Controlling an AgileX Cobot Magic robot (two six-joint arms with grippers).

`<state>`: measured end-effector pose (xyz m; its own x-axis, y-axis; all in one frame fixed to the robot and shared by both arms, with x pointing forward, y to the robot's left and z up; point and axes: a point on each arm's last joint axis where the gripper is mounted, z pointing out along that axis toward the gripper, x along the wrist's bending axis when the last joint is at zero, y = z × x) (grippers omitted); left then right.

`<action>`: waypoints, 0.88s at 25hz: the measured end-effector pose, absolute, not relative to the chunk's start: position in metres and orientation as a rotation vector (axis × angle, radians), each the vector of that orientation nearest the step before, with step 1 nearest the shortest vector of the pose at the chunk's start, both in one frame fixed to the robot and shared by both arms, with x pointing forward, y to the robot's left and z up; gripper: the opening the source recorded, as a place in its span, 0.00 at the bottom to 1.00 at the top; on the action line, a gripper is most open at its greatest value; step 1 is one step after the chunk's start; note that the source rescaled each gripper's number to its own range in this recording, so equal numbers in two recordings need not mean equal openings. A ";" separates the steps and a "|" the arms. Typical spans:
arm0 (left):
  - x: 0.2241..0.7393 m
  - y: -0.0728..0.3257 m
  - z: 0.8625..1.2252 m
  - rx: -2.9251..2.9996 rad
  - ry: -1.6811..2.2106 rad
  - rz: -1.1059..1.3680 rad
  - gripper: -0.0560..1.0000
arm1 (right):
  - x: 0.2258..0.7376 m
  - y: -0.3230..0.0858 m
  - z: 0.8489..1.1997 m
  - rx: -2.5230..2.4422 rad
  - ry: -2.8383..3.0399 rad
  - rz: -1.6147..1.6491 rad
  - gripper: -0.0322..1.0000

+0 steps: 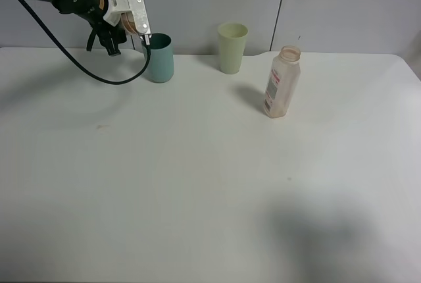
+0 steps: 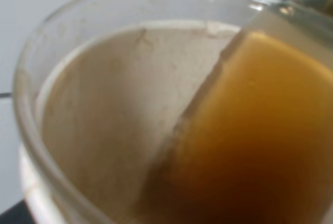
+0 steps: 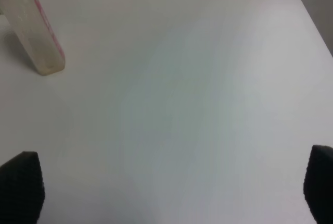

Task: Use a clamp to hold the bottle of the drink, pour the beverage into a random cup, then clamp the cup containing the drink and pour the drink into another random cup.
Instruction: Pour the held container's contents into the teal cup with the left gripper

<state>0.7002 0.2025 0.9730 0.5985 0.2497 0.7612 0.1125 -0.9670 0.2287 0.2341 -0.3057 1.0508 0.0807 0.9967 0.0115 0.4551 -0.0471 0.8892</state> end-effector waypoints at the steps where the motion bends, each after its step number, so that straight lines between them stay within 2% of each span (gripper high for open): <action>1: 0.700 0.203 0.973 2.667 0.300 1.307 0.06 | 0.234 -0.306 1.051 1.608 1.473 0.911 1.00; 16: 0.700 0.202 0.973 2.699 0.212 1.324 0.06 | 0.234 -0.306 1.051 1.608 1.473 0.911 1.00; 22: 0.707 0.201 0.988 2.662 0.212 1.378 0.06 | 0.234 -0.306 1.051 1.608 1.473 0.911 1.00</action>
